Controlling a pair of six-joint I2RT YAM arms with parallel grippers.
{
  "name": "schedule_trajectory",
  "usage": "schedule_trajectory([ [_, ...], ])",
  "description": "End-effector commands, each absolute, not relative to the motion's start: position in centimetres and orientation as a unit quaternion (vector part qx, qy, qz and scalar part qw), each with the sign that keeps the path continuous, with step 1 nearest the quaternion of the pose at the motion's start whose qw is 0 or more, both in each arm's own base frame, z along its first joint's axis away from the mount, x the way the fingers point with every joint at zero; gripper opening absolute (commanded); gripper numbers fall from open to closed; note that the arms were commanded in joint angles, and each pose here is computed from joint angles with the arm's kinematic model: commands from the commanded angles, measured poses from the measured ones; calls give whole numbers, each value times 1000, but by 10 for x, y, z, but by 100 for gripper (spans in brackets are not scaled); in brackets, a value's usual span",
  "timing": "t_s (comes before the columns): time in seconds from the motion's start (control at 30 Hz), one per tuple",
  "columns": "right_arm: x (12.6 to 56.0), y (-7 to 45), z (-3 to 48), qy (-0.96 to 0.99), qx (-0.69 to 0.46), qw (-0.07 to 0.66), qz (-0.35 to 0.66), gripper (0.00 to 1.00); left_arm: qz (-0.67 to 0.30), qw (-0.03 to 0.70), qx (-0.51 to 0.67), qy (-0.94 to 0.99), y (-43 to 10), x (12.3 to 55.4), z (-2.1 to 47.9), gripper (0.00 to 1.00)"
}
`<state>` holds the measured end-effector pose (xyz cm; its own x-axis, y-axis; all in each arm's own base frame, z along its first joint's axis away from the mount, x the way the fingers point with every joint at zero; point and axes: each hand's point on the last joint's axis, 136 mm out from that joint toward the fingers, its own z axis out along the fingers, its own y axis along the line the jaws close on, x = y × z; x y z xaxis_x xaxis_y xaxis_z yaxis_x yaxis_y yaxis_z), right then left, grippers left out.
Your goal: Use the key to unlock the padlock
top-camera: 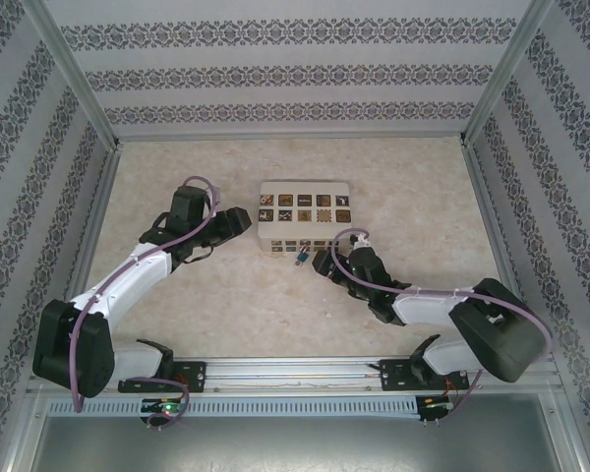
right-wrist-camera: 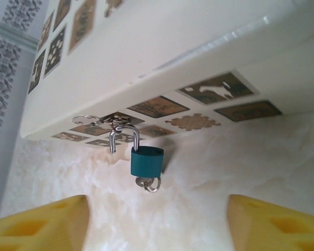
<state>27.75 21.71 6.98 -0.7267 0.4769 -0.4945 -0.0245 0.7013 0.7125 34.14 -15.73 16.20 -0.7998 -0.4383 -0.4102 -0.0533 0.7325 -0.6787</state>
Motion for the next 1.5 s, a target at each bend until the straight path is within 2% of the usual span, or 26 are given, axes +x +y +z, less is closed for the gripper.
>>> schedule_trajectory([
  [0.0, 283, 210, 80, 855, 123, 368, 344, 86, -343, 316, -121, 876, -153, 351, 177, 61],
  [0.07, 290, 212, 98, 845, 120, 385, 352, 98, -343, 322, -116, 875, -152, 354, 181, 63],
  [0.1, 290, 211, 102, 843, 119, 388, 352, 99, -341, 325, -113, 875, -151, 355, 183, 64],
  [0.53, 287, 196, 124, 834, 123, 410, 347, 98, -349, 323, -44, 879, -163, 385, 191, 69],
  [0.83, 279, 187, 116, 843, 131, 396, 338, 98, -368, 231, -9, 901, -187, 403, 156, 69],
  [1.17, 271, 189, 92, 851, 143, 363, 351, 98, -379, 195, -2, 905, -199, 424, 131, 68],
  [1.47, 288, 209, 99, 848, 124, 360, 370, 99, -356, 169, -8, 919, -196, 430, 102, 68],
])
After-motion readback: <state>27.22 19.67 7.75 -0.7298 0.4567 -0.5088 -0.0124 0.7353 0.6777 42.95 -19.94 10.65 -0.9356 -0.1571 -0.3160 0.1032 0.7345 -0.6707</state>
